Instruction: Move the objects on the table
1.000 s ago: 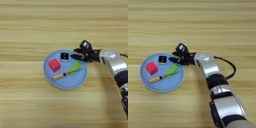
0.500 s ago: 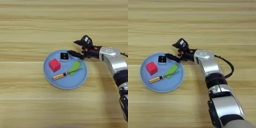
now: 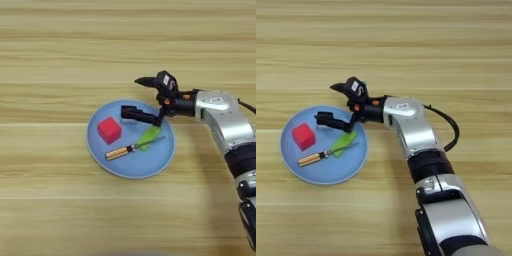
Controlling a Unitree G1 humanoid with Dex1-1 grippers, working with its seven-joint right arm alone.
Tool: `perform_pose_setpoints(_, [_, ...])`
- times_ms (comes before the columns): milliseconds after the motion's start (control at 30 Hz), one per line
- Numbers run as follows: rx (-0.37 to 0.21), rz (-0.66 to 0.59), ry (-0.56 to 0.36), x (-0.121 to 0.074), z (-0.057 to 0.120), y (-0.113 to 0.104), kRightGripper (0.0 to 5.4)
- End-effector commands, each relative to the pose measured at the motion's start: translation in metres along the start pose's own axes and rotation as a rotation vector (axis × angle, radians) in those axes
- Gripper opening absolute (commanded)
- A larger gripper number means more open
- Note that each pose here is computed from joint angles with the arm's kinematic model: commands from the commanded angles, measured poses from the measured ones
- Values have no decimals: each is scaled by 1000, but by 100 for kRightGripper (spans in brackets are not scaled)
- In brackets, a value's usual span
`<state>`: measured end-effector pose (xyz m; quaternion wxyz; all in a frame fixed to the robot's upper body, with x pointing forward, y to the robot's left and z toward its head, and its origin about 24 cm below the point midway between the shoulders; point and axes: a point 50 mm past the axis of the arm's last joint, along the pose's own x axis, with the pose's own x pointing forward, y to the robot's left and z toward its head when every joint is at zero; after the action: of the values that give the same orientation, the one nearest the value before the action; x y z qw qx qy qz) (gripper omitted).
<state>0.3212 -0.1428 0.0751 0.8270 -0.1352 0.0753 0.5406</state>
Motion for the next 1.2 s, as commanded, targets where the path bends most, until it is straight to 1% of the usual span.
perform_pose_setpoints(33, [-145, -16, -36, -4, 31, -12, 538])
perform_pose_setpoints(200, [-154, -16, -7, -2, 28, -11, 538])
perform_pose_setpoints(367, [-166, -19, -3, 1, 29, -10, 538])
perform_pose_setpoints(500, [-183, 2, 5, 4, 29, -7, 538])
perform_pose_setpoints(600, [-192, 3, 32, 4, 26, -7, 538])
perform_pose_setpoints(833, [-184, 0, 88, 3, 18, -9, 538])
perform_pose_setpoints(933, [-189, 7, 86, 3, 18, -8, 538])
perform_pose_setpoints(1067, [-210, 47, 56, 3, 21, -2, 538])
perform_pose_setpoints(1200, [-215, 79, 20, 3, 26, 3, 538])
